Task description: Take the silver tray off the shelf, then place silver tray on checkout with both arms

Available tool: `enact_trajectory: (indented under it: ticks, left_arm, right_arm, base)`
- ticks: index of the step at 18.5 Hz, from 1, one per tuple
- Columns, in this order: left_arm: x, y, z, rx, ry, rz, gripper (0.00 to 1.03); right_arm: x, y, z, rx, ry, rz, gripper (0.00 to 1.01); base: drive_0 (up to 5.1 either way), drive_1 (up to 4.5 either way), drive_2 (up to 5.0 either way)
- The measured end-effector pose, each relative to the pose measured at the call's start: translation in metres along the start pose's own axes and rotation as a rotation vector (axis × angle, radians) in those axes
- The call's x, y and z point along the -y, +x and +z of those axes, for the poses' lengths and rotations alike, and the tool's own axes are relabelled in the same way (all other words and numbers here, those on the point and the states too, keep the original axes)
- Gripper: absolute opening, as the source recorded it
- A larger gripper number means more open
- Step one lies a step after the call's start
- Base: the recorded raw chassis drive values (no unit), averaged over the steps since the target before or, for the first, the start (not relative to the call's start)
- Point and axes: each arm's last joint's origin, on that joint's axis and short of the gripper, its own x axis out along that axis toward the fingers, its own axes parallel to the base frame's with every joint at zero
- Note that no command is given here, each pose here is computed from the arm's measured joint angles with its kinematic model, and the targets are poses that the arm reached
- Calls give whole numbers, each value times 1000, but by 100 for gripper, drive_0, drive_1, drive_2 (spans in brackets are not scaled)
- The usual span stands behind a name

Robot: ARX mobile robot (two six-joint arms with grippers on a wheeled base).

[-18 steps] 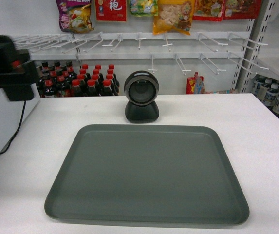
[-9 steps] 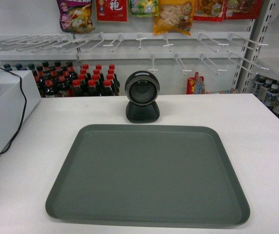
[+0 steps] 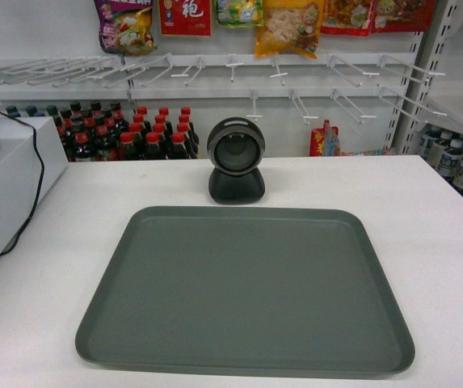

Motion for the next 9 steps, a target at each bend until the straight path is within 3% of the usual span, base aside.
enact_trajectory:
  ticks: [1,2,9]
  left_arm:
    - [0,-3,-1,-3,0,0,2]
    - [0,-5,-1,-5,0,0,2]
    - [0,-19,5,18,0,0,2]
  right_arm:
    - [0,-2,-4,30,0,0,2]
    - [0,-3,-7,-2,0,0,2]
    - [0,-14,-5,13,0,0,2]
  base:
    - [0,0,0]
    - [0,0,0]
    - [0,0,0]
